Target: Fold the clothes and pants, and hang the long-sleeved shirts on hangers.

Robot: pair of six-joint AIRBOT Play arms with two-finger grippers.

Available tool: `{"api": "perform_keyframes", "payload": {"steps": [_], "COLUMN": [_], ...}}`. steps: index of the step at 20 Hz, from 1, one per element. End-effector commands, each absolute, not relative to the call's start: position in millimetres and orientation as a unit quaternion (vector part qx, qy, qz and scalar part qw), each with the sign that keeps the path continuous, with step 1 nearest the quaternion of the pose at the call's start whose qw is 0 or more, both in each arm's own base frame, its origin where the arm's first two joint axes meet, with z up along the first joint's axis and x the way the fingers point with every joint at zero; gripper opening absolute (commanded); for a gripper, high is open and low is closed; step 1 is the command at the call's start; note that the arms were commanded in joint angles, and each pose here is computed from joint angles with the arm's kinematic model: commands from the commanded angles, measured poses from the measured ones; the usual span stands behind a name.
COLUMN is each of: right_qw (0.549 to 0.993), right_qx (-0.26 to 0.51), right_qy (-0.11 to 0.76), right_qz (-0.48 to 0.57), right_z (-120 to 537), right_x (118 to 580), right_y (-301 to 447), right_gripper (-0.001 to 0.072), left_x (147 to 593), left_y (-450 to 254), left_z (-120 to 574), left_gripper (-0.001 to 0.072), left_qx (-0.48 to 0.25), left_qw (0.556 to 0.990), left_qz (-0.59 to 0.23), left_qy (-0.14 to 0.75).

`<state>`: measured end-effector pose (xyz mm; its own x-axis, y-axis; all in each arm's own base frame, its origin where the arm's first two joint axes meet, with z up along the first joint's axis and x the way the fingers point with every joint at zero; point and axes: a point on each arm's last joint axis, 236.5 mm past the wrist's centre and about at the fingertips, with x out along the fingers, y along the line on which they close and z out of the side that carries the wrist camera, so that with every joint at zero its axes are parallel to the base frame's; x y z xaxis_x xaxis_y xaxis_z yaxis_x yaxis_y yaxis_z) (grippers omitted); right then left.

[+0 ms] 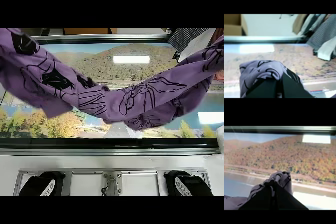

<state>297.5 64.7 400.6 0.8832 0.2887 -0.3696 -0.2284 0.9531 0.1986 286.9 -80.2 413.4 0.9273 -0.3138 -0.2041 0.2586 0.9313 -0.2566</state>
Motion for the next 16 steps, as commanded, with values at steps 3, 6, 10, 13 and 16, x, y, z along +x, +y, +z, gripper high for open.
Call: {"api": "perform_keyframes", "payload": {"steps": [3, 6, 10, 13, 16], "right_qw": [0.905, 0.855, 0.823, 0.815, 0.809], "right_qx": [0.114, 0.115, 0.111, 0.124, 0.125], "right_qy": [0.390, 0.485, 0.533, 0.542, 0.552], "right_qz": [0.126, 0.143, 0.163, 0.162, 0.160], "right_z": [295.9, 217.5, 151.9, 127.3, 117.5], "right_x": [319.6, 337.2, 371.3, 393.6, 396.6], "right_y": [70.0, 93.4, 129.9, 139.1, 139.3], "right_gripper": [0.0027, 0.0027, 0.0027, 0.0027, 0.0028], "left_x": [336.6, 357.0, 395.3, 406.4, 374.9], "left_y": [-47.8, -54.9, -69.5, -129.2, -213.9], "left_z": [251.7, 148.4, 81.6, 100.4, 97.0], "left_gripper": [0.0019, 0.0020, 0.0658, 0.0658, 0.0659], "left_qx": [-0.178, -0.184, -0.199, -0.176, -0.079], "left_qw": [0.926, 0.872, 0.837, 0.834, 0.822], "left_qz": [-0.064, -0.057, -0.059, -0.159, -0.274], "left_qy": [0.326, 0.451, 0.506, 0.499, 0.493]}}
